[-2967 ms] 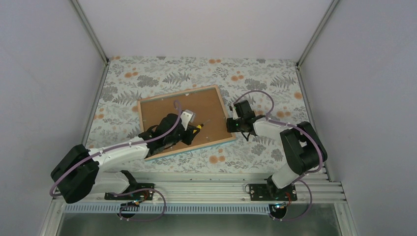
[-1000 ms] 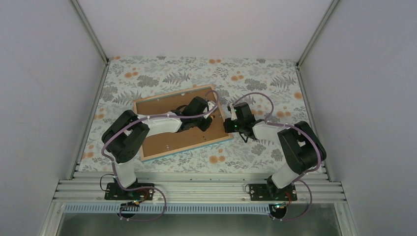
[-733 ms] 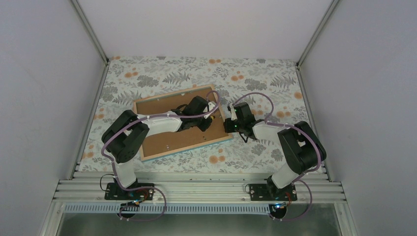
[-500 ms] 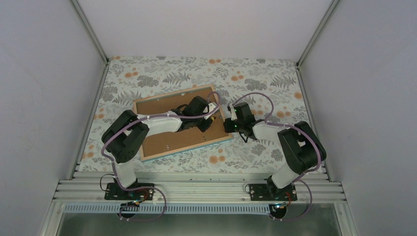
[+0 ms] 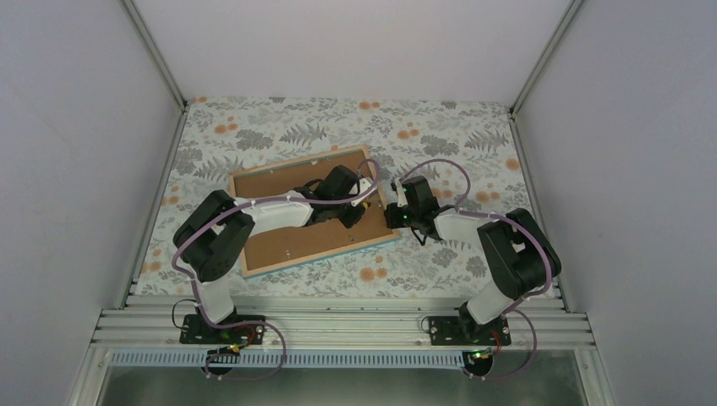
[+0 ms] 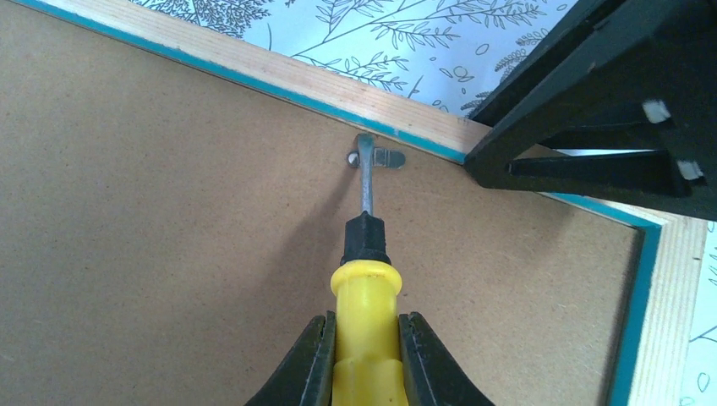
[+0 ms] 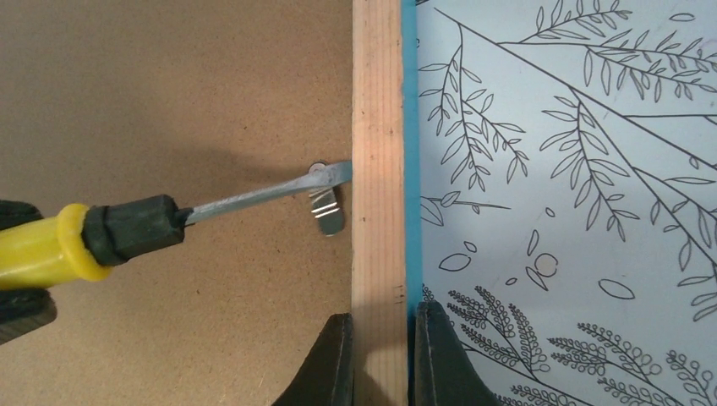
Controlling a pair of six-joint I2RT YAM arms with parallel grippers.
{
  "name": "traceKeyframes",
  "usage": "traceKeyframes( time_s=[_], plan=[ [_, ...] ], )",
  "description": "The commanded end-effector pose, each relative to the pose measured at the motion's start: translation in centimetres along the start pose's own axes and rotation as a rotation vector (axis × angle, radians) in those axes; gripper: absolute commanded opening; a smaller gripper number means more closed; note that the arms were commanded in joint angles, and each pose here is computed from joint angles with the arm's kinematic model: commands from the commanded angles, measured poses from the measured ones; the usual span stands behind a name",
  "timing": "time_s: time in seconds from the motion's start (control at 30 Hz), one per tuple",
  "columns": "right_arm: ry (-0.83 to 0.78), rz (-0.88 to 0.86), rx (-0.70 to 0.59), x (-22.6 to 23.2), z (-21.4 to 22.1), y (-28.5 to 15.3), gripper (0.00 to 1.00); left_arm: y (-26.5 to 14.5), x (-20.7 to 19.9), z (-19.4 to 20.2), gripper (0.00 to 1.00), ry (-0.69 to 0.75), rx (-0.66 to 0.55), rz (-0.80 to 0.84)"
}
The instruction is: Take the photo out of the frame
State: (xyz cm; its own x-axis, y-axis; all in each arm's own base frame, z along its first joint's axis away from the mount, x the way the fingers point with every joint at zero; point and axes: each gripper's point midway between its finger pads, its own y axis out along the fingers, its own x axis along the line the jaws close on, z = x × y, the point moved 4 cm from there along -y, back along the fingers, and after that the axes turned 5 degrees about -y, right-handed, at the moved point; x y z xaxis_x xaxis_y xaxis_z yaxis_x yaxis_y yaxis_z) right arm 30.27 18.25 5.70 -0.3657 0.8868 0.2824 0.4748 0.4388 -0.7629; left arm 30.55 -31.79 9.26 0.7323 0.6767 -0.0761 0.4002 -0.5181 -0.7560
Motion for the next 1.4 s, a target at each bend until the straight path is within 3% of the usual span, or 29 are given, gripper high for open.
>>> traceKeyframes(
  time_s=[0.0,0.6,0.93,1.37],
  plan=[
    [-0.018,-0.058,0.05,1.0,1.6,0.6,0.04,-0.7,-0.6,2.1,0.02,0.027,0.091,0.018],
    [-0.011,-0.031,0.045,0.6,1.5,0.5,0.04,-1.9,0.4,2.3,0.02,-0.013,0.081,-0.048],
    [0.016,-0.001,0.035,0.1,1.3,0.3,0.04,-5.1,-0.1,-0.2,0.02,-0.09,-0.068,-0.024],
    [0.155,0.069,-0.009,-2.3,0.9,-1.0,0.04,-10.6,2.5,1.6,0.03,-0.341,-0.229,-0.175]
  ],
)
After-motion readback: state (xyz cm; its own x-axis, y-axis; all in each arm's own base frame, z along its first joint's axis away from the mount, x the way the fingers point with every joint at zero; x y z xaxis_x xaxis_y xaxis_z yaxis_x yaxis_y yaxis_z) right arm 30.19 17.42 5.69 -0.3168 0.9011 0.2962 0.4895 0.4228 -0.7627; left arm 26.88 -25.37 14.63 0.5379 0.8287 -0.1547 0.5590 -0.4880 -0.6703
